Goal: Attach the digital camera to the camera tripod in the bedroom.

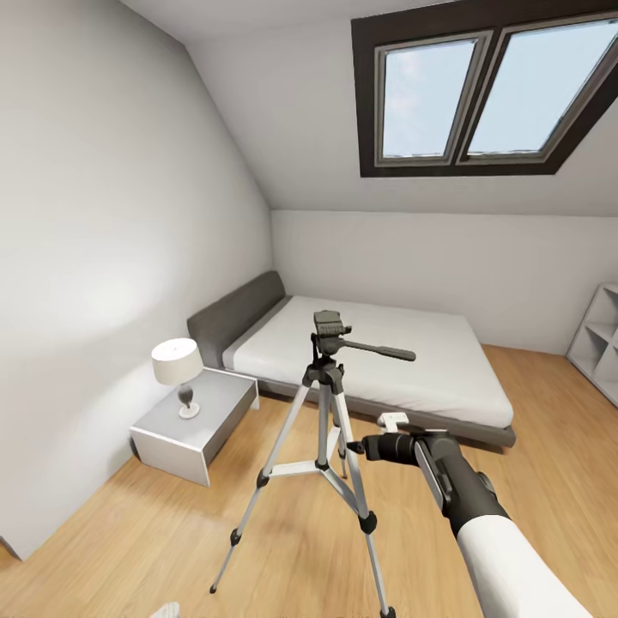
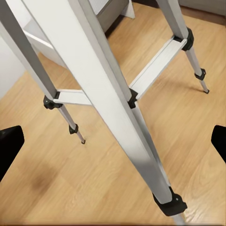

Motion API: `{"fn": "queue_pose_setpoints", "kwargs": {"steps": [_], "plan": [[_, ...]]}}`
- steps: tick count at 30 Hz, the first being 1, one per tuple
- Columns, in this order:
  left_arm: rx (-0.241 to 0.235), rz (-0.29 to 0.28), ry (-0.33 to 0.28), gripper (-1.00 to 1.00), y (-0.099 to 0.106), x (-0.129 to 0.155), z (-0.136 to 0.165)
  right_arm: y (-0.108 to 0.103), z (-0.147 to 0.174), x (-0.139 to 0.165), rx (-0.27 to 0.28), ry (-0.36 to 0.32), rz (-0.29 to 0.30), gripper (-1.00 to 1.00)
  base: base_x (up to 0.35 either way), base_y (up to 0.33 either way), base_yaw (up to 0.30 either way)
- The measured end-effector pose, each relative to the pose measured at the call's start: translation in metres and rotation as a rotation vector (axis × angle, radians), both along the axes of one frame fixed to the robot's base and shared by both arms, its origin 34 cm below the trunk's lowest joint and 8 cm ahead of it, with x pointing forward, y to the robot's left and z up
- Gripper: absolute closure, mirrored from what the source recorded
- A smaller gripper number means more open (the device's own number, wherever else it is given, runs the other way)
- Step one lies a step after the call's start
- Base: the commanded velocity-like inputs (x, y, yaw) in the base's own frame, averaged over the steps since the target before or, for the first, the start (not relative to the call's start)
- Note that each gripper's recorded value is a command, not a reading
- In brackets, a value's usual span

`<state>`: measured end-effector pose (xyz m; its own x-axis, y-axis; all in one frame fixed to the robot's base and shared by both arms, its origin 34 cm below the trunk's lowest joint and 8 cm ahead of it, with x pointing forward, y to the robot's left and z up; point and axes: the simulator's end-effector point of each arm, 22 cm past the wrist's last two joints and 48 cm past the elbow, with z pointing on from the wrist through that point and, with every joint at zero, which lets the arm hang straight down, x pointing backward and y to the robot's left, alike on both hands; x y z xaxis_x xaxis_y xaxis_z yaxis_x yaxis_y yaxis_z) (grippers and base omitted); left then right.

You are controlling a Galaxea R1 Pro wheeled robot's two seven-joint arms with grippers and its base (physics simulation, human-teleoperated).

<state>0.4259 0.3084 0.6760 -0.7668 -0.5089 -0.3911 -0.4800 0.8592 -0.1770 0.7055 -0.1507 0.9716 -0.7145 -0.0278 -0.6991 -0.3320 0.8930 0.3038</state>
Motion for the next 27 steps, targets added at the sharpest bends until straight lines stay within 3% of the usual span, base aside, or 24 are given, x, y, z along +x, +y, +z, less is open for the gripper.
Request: {"fn": "queue_pose_setpoints", "kwargs": {"steps": [27], "plan": [[0.0,0.0,0.041,1.0,0.0,-0.013,-0.013,-0.003,-0.03,-0.007,-0.009,0.078,-0.004,-1.0,0.0,0.0,0.002]]}}
